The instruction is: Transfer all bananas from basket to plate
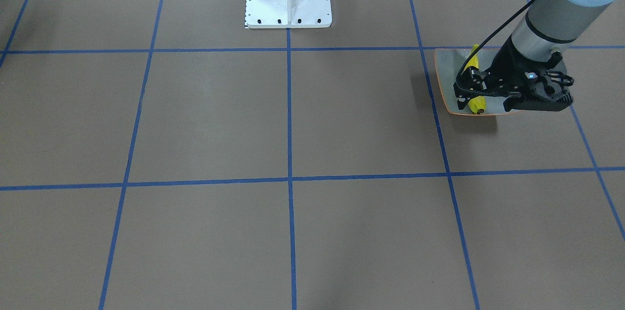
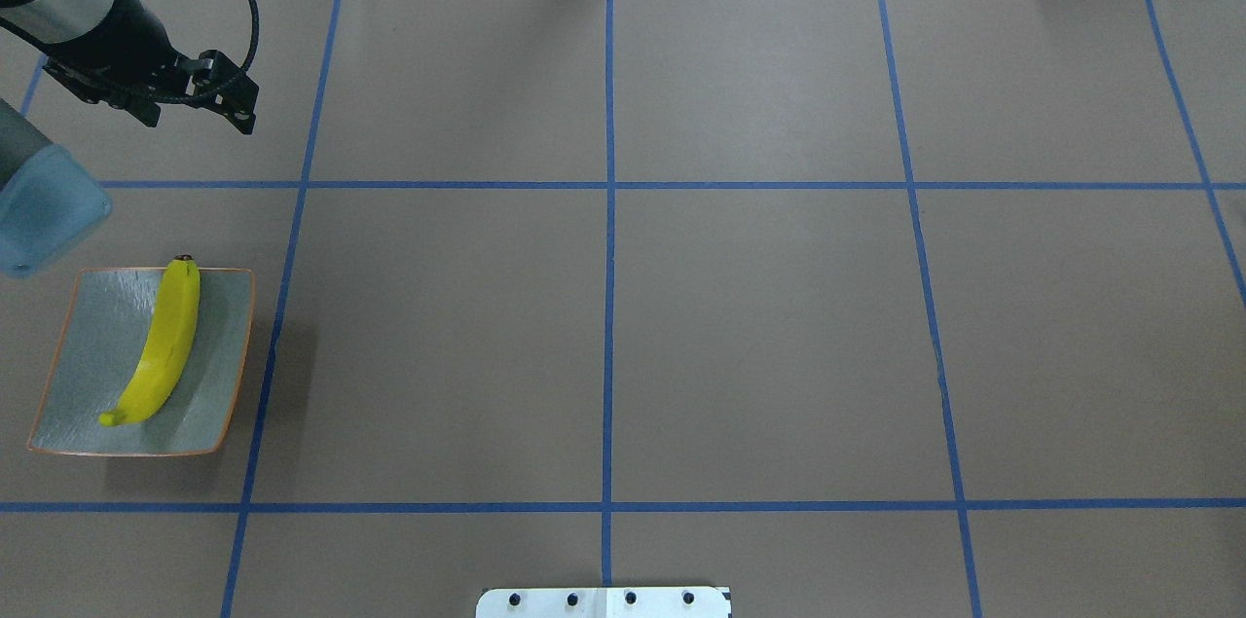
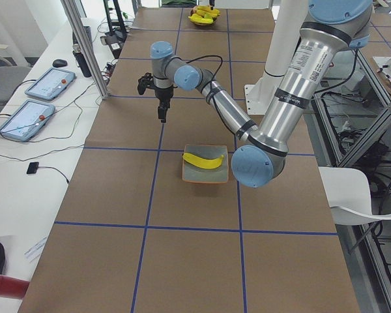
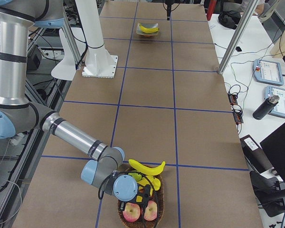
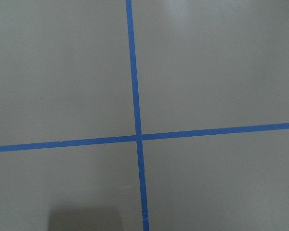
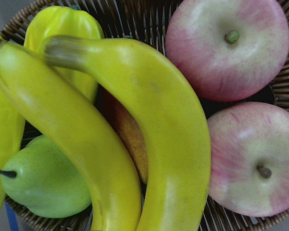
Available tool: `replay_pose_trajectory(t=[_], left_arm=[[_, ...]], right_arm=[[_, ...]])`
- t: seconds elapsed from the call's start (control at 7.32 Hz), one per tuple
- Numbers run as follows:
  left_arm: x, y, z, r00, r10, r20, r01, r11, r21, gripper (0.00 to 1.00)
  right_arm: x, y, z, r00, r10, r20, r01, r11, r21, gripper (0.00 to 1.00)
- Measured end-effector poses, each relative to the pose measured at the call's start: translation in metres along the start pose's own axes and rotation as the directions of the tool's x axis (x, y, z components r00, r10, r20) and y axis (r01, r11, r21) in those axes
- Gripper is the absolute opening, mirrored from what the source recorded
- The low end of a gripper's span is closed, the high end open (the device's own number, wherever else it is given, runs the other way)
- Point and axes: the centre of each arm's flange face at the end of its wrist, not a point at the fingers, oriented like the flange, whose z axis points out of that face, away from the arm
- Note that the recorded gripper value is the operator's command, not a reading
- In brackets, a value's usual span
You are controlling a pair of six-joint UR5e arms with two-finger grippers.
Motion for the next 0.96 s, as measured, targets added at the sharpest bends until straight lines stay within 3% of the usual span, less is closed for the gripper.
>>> replay_pose_trajectory(t=[0.96], left_arm=[[0.000,-0.001,0.001,1.000,0.001,0.000,-0.001,1.000,0.000,1.00]], right_arm=[[0.011,0.003,0.011,1.000,0.020,-0.001,-0.020,1.000,-0.023,0.86]])
